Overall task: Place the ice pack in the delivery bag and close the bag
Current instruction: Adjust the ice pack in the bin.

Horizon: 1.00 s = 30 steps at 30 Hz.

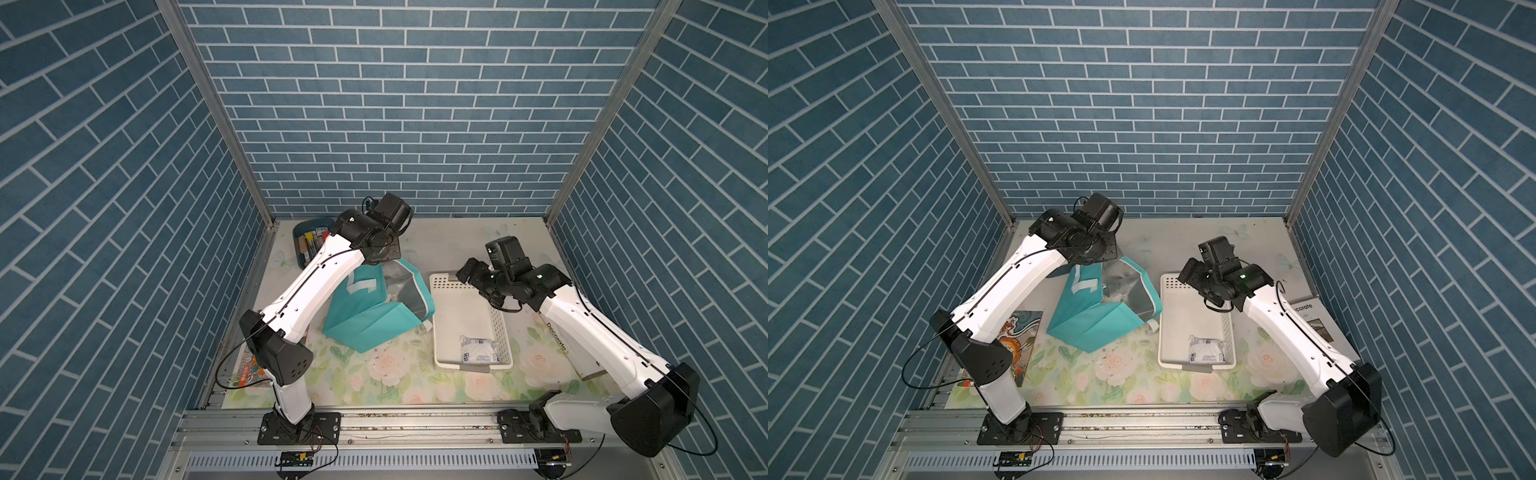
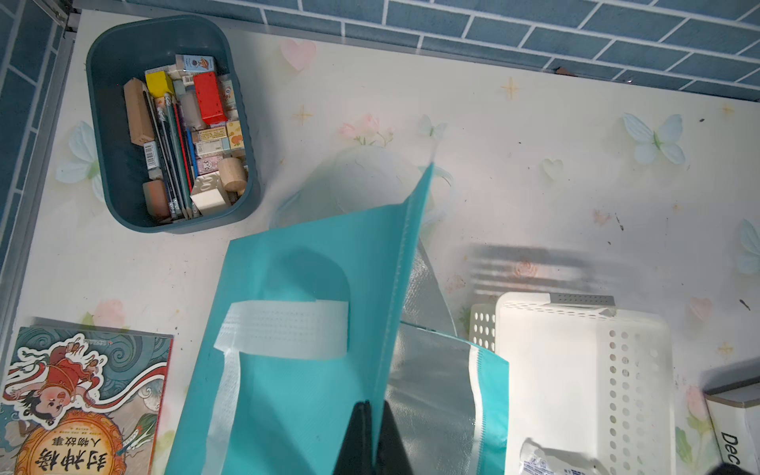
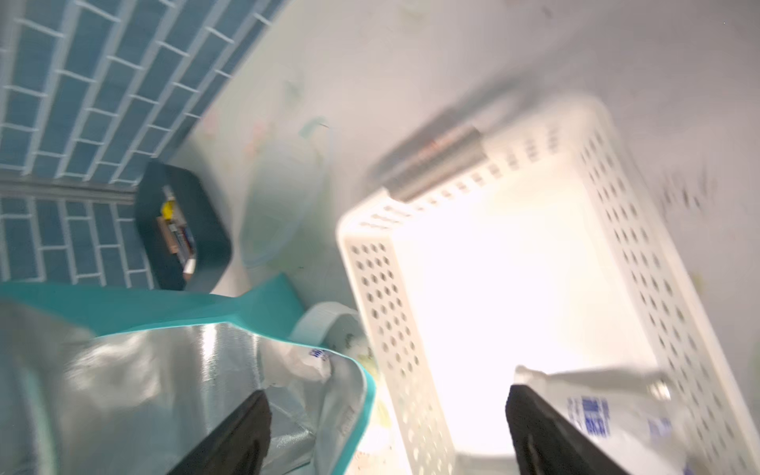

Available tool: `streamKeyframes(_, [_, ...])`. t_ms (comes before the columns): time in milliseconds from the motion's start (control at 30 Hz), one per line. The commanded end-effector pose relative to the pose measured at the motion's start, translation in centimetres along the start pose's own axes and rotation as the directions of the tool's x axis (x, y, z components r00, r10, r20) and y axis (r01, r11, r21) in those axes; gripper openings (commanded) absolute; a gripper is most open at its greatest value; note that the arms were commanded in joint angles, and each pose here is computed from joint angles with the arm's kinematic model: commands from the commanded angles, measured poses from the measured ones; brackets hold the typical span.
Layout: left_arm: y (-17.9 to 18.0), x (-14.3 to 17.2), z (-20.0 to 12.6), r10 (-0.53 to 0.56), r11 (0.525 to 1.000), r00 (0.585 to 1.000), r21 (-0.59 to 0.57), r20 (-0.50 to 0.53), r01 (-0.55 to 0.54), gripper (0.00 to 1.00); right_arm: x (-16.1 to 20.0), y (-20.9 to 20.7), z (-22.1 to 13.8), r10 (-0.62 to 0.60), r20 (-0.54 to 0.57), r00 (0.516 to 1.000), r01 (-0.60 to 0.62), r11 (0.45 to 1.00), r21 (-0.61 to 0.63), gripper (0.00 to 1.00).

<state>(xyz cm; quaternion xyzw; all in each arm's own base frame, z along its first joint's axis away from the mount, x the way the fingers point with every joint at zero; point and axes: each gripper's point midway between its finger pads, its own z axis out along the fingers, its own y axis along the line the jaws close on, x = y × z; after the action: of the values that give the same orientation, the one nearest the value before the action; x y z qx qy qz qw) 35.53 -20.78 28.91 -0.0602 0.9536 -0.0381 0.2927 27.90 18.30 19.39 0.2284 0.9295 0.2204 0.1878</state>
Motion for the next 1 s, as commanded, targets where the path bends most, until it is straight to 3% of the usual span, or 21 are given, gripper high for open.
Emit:
streamKeyframes(0, [0.7,-0.3,-1.2,0.001,1.000,0.999,-0.004,0.036,0.000,0.00,3.6,-5.7,0.1,0.306,-0.063,0.950,-0.285,0.931,0.229,0.92])
streamKeyframes(133, [0.5,-0.1,-1.4,-0.002,1.000,0.999,0.026,0.040,0.001,0.00,6.1,-10.7,0.8,0.434,-0.029,0.900,-0.390,0.836,0.386,0.91])
streamKeyframes(267, [0.2,0.7,-1.0,-0.001,0.999,1.000,0.044,0.011,0.000,0.00,9.4,-12.3,2.7,0.536,-0.112,0.837,-0.455,0.794,0.403,0.91])
streamKeyframes(367, [0.1,1.1,-0.7,0.001,0.999,1.000,0.050,-0.007,-0.001,0.00,9.9,-13.0,3.1,0.564,-0.095,0.820,-0.483,0.772,0.413,0.91])
streamKeyframes(600, [-0.7,0.9,-0.9,-0.010,0.996,1.000,0.093,-0.008,0.011,0.00,10.3,-13.4,5.9,0.604,-0.088,0.792,-0.534,0.756,0.378,0.92])
streamKeyframes(800, [-0.8,0.9,-0.7,-0.005,0.996,1.000,0.087,-0.009,0.006,0.00,8.5,-13.1,7.1,0.569,-0.024,0.822,-0.522,0.769,0.369,0.93])
streamKeyframes(967, [-0.7,1.0,-0.7,-0.002,0.997,1.000,0.082,-0.009,0.003,0.00,7.9,-12.0,8.7,0.559,-0.033,0.829,-0.512,0.780,0.359,0.91])
